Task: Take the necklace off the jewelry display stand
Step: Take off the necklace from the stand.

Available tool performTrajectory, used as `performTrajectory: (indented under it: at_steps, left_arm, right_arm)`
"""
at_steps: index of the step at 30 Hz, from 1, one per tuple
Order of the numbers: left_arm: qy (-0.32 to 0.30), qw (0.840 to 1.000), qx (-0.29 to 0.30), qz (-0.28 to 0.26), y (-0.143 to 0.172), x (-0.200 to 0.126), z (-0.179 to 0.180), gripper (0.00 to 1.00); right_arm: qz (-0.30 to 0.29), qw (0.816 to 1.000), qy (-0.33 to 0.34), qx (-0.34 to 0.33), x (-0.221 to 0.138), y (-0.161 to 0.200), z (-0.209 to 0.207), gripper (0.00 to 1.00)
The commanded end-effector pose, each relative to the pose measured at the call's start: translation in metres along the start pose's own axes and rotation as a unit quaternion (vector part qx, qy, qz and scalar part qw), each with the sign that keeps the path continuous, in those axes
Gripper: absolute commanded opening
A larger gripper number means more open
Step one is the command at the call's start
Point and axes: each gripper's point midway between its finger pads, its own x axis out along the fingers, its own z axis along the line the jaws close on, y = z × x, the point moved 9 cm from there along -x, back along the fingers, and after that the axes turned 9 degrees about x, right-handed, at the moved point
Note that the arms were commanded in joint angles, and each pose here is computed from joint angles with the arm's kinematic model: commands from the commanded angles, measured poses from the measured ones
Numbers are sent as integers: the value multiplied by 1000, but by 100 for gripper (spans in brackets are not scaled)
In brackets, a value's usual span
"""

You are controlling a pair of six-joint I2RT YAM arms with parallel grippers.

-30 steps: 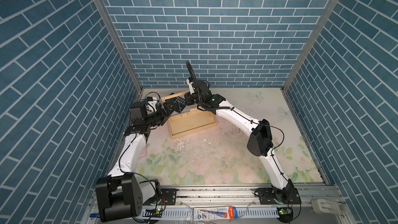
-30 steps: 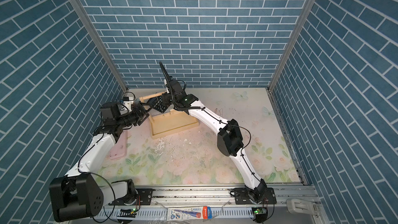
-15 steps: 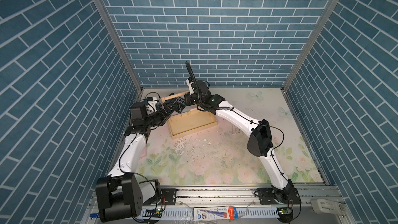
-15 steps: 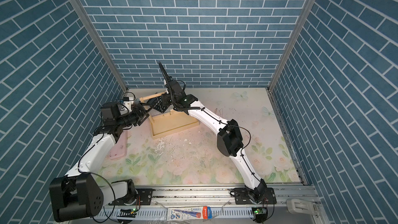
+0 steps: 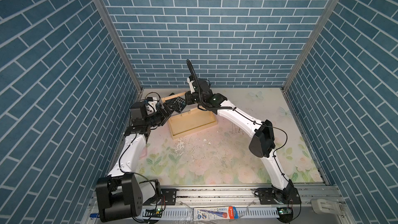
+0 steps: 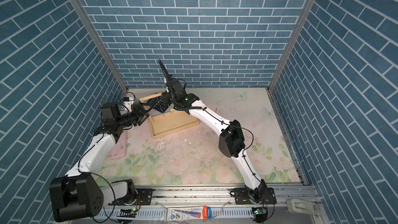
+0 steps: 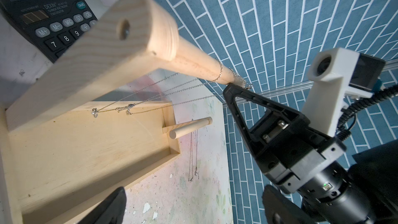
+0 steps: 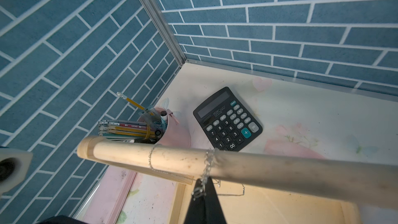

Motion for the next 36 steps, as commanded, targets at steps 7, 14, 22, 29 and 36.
performTrajectory:
  at_steps: [7, 14, 22, 29, 36]
  left_arm:
    - [18, 1000, 4, 1, 1, 1, -2, 99]
    - [18, 1000, 7, 9, 4, 4, -3, 99]
    - [13, 1000, 15, 16, 6, 6, -5, 99]
    - [12, 999, 21, 21, 8, 9, -7, 99]
    - [12, 999, 30, 31, 11, 11, -11, 99]
  right_arm:
    - [-46, 999, -8, -20, -41, -30, 17, 0]
    - [-53, 998, 4, -25, -49, -36, 13, 0]
    - [-54, 998, 12, -23, -54, -43, 6, 0]
    - [-59, 998, 23, -21, -59, -47, -2, 0]
    - [-64, 997, 30, -19, -66, -53, -10, 0]
